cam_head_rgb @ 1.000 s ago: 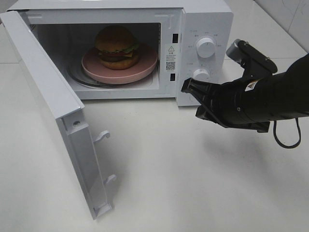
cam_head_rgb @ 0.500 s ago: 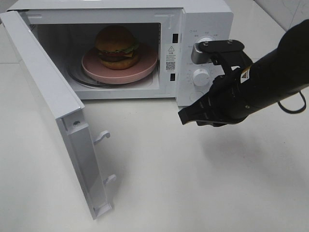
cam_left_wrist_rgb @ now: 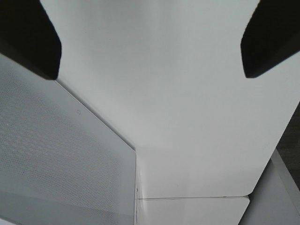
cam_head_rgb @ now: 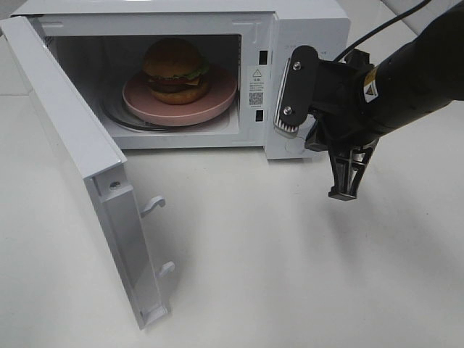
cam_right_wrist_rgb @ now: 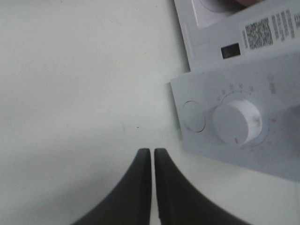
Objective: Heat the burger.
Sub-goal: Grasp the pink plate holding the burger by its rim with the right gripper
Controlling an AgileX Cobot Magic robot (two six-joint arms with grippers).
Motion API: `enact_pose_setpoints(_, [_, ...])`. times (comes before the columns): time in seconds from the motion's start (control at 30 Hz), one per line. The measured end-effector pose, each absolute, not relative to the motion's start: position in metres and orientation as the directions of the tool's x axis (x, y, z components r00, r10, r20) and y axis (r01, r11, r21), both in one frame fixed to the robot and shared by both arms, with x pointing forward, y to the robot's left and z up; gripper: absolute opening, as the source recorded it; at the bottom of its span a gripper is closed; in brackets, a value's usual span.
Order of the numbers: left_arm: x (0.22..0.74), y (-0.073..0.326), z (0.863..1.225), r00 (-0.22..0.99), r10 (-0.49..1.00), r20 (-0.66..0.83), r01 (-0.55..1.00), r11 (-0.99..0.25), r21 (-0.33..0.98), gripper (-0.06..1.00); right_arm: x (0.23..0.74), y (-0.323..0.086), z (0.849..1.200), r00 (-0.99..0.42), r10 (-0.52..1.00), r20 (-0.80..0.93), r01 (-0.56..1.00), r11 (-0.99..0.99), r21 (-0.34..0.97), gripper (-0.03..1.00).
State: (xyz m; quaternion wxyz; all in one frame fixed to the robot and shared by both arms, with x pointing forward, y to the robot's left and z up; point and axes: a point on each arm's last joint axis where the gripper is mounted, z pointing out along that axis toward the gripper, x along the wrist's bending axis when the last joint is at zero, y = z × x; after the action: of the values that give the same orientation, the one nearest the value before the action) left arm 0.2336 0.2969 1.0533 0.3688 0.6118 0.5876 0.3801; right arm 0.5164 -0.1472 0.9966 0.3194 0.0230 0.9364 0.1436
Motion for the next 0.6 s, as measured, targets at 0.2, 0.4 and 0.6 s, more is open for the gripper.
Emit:
enact_pose_setpoints(0.2, [0.234, 0.297, 1.053, 0.021, 0.999, 0.032, 0.439, -0.037, 0.898, 0.96, 0.518, -0.146, 0.999, -0.687, -0.256, -0.68, -0.373, 0.928, 0.026, 0.14])
enact_pose_setpoints(0.4, [0.234, 0.297, 1.053, 0.021, 0.999, 0.032, 0.439, -0.037, 0.898, 0.96, 0.52, -0.143, 1.001, -0.61, -0.349, -0.711, -0.458, 0.888, -0.043, 0.48])
enact_pose_setpoints(0.6, [0.234, 0.297, 1.053, 0.021, 0.999, 0.032, 0.439, -0.037, 0.898, 0.96, 0.531, -0.136, 1.008, -0.576, -0.319, -0.753, -0.458, 0.888, -0.025, 0.9])
